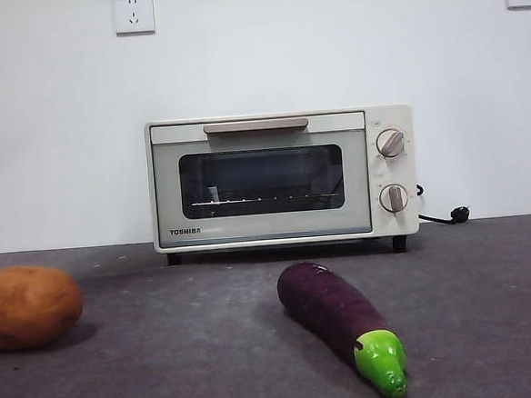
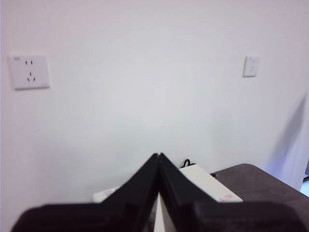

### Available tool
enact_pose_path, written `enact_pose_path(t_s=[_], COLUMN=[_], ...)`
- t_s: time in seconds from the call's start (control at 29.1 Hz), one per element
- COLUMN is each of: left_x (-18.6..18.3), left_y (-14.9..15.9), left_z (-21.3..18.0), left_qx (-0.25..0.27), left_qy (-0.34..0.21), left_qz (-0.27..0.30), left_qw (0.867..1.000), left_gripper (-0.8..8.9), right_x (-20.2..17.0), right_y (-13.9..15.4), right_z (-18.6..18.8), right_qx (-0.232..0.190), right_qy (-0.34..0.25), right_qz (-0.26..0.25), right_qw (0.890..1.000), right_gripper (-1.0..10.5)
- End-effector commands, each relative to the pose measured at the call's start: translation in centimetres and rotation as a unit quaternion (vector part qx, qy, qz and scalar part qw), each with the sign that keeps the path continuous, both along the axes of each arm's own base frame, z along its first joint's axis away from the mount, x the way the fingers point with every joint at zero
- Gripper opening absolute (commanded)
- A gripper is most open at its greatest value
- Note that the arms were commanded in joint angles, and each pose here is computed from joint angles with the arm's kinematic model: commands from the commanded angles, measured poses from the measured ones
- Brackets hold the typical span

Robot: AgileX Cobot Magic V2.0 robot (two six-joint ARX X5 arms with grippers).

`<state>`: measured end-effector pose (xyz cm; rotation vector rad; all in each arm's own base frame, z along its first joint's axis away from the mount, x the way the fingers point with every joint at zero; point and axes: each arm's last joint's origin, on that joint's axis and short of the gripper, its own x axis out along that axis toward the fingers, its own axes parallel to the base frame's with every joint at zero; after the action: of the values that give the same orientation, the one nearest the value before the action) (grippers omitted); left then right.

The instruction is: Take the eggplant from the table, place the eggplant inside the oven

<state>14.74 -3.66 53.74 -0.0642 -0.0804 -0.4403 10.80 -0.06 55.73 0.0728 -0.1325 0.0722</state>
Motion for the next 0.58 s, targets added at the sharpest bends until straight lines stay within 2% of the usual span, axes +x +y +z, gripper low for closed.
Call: enact_pose_path(t_s=[0.03,0.24,0.58], left_x=[0.2,0.7,0.9], left_y=[-0.1,-0.2,-0.3], left_z=[0.4,0.4,0.3], left_qx=[0.009,0.01,0.011], left_qy=[-0.004,0.001,0.004], left_qz=[-0.002,-0.003,-0.005], left_qw=[1.0,1.0,1.0], left_gripper=[-0.05,-0.05,-0.05], right_x=[0.0,-0.2,-0.4], right_y=[0.0,0.3,0.3], right_z=[0.6,1.5,1.8], right_qx=[-0.002,-0.01,-0.01], right_qy=[0.0,-0.011,-0.009], right_qz=[0.004,0.052,0.055], right_qw=[1.0,0.999,0.998], right_gripper=[-0.1,-0.1,0.0])
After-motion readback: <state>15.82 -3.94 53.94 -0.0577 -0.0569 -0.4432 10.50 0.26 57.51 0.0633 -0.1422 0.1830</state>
